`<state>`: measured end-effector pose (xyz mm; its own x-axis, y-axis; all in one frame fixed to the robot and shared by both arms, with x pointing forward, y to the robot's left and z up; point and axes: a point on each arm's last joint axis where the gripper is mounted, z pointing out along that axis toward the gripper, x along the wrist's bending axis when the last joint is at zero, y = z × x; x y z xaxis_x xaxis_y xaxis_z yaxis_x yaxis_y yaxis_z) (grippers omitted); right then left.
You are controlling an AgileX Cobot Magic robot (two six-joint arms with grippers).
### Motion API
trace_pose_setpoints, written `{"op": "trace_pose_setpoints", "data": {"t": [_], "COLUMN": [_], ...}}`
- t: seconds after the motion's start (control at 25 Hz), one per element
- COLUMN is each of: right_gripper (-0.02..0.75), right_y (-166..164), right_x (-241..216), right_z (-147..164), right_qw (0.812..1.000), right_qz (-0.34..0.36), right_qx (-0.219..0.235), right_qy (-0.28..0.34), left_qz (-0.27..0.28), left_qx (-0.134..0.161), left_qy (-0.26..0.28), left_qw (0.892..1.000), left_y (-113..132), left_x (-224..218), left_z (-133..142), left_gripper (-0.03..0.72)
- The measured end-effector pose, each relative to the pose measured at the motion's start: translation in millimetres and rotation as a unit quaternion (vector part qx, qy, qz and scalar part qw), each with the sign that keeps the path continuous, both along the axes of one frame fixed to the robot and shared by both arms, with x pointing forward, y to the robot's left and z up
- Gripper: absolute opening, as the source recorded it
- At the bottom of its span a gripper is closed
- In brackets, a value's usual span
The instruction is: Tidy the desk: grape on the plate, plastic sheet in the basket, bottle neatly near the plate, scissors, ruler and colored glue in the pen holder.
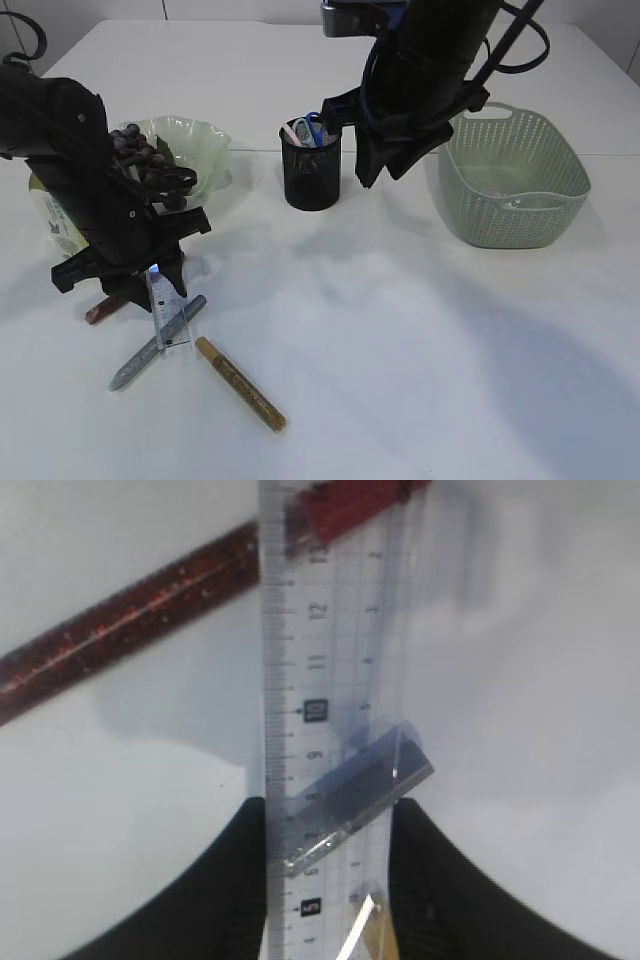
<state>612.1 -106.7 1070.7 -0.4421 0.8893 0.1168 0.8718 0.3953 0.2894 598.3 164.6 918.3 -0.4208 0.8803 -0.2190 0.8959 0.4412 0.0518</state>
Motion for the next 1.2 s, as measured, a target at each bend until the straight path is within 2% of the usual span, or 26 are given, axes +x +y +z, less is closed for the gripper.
{"op": "trace_pose_setpoints", "data": {"t": [0.32,0.76,1.2], "right_gripper": [0.292,0.291,0.291], "right_y": [-22,-47,-50], "right_x": [11,21,22], "right_z": [0,0,0], "right_qw": [0.999,0.997,0.997], "right_qz": [-0.046,-0.078,-0.079], "right_qx": [-0.006,-0.012,-0.017], "right_qy": [0.0,-0.002,-0.005], "left_qz": [-0.032,-0.077,-0.143], "left_qx": [0.013,0.033,0.041], "left_qy": [0.008,0.012,-0.011], "left_qw": [0.999,0.996,0.989], "left_y": [1,-12,-19], "left_x": [-3,-9,9], "left_z": [-1,0,36], "left_gripper": [0.264,0.265,0.266]}}
